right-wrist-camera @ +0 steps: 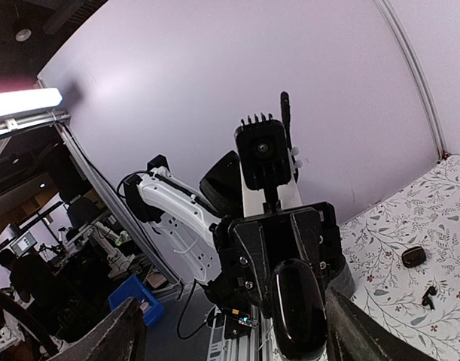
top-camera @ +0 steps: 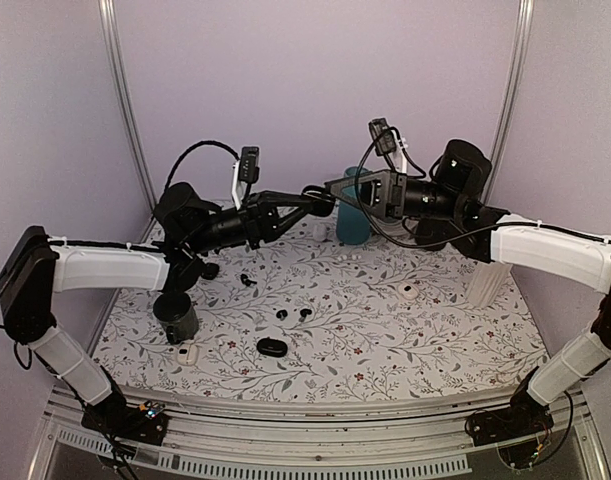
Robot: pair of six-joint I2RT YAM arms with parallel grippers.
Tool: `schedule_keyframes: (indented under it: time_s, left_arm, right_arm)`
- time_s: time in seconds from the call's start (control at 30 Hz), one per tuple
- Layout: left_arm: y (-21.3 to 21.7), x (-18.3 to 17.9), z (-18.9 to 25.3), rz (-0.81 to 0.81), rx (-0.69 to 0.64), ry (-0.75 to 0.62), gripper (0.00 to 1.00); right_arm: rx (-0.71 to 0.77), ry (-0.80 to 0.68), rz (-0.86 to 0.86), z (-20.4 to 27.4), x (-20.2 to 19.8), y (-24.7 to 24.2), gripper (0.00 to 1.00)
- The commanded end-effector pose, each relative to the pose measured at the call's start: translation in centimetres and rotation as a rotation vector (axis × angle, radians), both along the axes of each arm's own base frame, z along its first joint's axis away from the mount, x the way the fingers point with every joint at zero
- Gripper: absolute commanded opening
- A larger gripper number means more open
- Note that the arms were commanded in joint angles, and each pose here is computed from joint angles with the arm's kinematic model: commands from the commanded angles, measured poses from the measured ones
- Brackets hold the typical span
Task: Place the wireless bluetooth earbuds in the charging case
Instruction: Close the charging case with the earbuds, then pass from the left arm to the right
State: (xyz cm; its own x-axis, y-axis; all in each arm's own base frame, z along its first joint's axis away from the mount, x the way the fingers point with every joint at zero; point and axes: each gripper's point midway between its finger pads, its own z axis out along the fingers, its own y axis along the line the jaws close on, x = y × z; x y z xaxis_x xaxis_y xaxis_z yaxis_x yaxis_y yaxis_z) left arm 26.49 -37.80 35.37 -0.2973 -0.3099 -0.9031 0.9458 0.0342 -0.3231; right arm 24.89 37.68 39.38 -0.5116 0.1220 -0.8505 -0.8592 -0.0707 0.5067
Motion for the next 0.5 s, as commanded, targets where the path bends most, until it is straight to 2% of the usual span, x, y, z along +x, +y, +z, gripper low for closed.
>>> schedule_keyframes:
  time_s: [0.0, 0.47]
  left_arm:
    - [0.7, 0.1, 1.1, -0.033, -0.058, 0.025, 0.00]
    - [0.1, 0.9, 0.7, -0.067, -0.082, 0.105, 0.00]
  right_arm:
    - [-0.018, -0.005, -0.038, -0.8, 0.4, -0.2, 0.78]
    - [-0.055, 0.020, -0.085, -2.1, 1.1, -0.3, 0.41]
